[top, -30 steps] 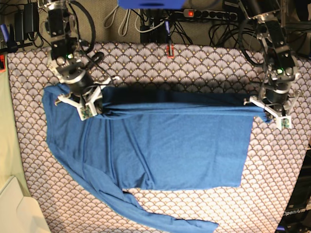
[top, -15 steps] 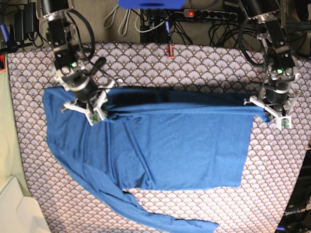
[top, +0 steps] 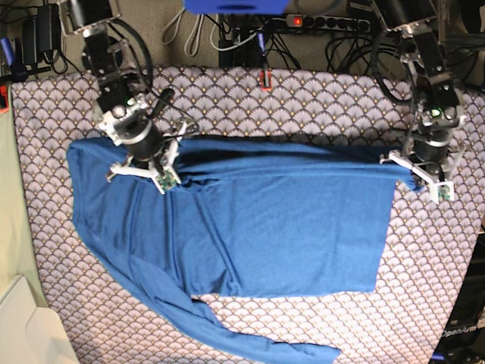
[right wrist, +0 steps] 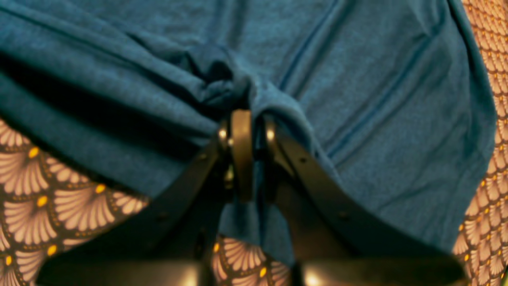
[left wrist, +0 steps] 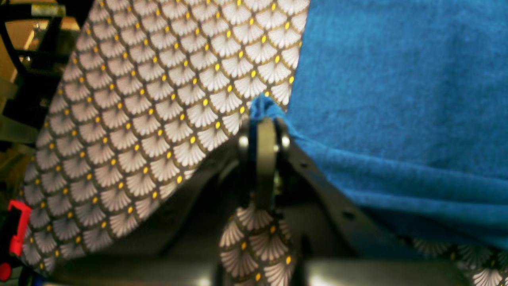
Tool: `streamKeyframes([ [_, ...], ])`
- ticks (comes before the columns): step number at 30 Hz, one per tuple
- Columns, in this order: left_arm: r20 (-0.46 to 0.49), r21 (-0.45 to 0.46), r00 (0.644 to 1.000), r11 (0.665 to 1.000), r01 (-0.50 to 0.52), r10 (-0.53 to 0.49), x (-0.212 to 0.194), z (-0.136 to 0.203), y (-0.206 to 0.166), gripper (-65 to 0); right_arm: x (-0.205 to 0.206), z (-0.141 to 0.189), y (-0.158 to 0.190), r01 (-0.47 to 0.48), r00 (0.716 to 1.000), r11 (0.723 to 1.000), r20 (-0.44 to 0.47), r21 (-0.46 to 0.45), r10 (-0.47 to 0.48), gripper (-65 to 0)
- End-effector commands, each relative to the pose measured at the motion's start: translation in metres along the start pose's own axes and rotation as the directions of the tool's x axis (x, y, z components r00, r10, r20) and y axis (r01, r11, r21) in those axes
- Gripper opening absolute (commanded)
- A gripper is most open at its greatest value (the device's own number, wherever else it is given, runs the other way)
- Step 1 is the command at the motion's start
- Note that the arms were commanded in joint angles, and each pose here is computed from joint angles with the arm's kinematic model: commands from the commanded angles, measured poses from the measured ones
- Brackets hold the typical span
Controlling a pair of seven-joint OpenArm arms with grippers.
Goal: Fold the T-shirt properly
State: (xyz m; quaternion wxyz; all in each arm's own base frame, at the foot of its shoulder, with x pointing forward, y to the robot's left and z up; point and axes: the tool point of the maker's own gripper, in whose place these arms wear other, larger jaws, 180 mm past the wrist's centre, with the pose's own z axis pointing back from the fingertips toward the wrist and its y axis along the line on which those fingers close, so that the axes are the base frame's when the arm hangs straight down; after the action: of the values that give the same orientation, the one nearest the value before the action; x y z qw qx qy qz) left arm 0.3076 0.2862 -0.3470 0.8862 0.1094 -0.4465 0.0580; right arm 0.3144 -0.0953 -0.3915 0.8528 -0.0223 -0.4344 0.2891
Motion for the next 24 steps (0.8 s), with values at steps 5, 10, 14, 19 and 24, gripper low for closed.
streamKeyframes([
  [5,0.038,0.013,0.999,1.000,-0.006,0.005,0.013,-0.005,0.005,-64.6,0.014,0.002,-0.014,-0.003,0.999,0.999,0.046,-0.034,0.005,-65.0],
  [10,0.035,0.011,0.999,1.000,-0.012,0.012,0.014,-0.009,0.004,-64.6,0.018,0.001,-0.019,-0.002,0.999,0.999,0.054,-0.045,0.005,-65.0],
  [14,0.053,0.010,0.998,1.000,-0.019,0.018,0.023,-0.011,0.004,-64.6,0.018,0.001,-0.024,0.037,0.998,0.997,0.058,-0.065,-0.034,-65.0],
  [19,0.072,0.009,0.997,1.000,-0.024,0.023,0.032,-0.012,0.003,-64.6,0.018,0.001,-0.024,0.055,0.997,0.996,0.060,-0.067,-0.051,-65.0],
  [24,0.089,0.009,0.996,1.000,-0.028,0.027,0.040,-0.013,0.003,-64.5,0.018,0.001,-0.023,0.056,0.997,0.996,0.060,-0.067,-0.052,-65.0],
])
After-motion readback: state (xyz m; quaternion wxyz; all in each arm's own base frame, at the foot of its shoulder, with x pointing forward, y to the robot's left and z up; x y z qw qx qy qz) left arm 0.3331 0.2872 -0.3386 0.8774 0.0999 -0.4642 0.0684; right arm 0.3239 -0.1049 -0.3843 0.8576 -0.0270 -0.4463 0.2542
